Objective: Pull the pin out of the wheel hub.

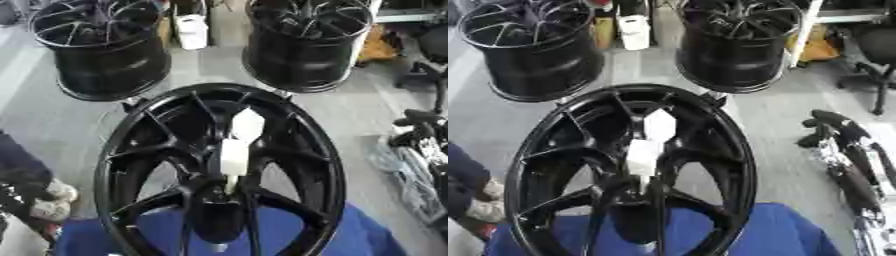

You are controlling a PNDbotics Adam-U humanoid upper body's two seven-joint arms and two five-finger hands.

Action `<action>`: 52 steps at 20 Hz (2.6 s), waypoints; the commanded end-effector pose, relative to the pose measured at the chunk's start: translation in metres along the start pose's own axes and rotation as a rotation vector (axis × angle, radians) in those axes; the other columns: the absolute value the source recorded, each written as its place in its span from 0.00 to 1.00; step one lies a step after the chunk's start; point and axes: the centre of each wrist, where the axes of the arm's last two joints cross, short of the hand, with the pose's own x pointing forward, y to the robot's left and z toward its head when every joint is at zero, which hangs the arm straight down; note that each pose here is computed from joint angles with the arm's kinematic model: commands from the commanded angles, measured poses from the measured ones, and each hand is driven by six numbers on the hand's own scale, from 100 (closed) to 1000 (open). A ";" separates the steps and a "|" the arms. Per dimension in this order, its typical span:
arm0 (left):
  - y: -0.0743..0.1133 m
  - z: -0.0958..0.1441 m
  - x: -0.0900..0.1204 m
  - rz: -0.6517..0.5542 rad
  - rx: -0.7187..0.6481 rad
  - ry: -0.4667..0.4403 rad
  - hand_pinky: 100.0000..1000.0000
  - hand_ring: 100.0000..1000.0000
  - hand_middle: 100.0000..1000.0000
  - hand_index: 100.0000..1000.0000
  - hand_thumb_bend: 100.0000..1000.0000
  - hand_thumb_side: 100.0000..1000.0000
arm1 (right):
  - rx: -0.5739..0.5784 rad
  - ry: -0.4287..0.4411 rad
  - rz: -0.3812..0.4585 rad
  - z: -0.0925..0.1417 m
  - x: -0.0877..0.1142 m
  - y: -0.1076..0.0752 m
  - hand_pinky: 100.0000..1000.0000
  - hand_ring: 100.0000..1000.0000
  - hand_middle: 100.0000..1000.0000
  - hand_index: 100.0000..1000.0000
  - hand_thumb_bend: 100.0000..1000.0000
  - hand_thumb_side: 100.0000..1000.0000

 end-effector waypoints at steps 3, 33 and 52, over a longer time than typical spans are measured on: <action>0.000 -0.001 0.007 -0.008 -0.004 -0.025 0.68 0.58 0.54 0.64 0.33 0.70 | 0.016 -0.028 0.019 -0.004 0.007 -0.002 0.59 0.51 0.63 0.76 0.00 0.53; -0.003 -0.002 0.004 -0.055 -0.103 0.021 0.68 0.58 0.55 0.64 0.33 0.71 | 0.791 -0.341 0.663 -0.118 0.068 -0.005 0.66 0.55 0.81 0.90 0.00 0.76; -0.004 -0.003 0.003 -0.038 -0.093 0.013 0.68 0.58 0.55 0.64 0.33 0.71 | 1.255 -0.319 0.890 -0.207 0.085 0.085 0.69 0.57 0.85 0.93 0.00 0.79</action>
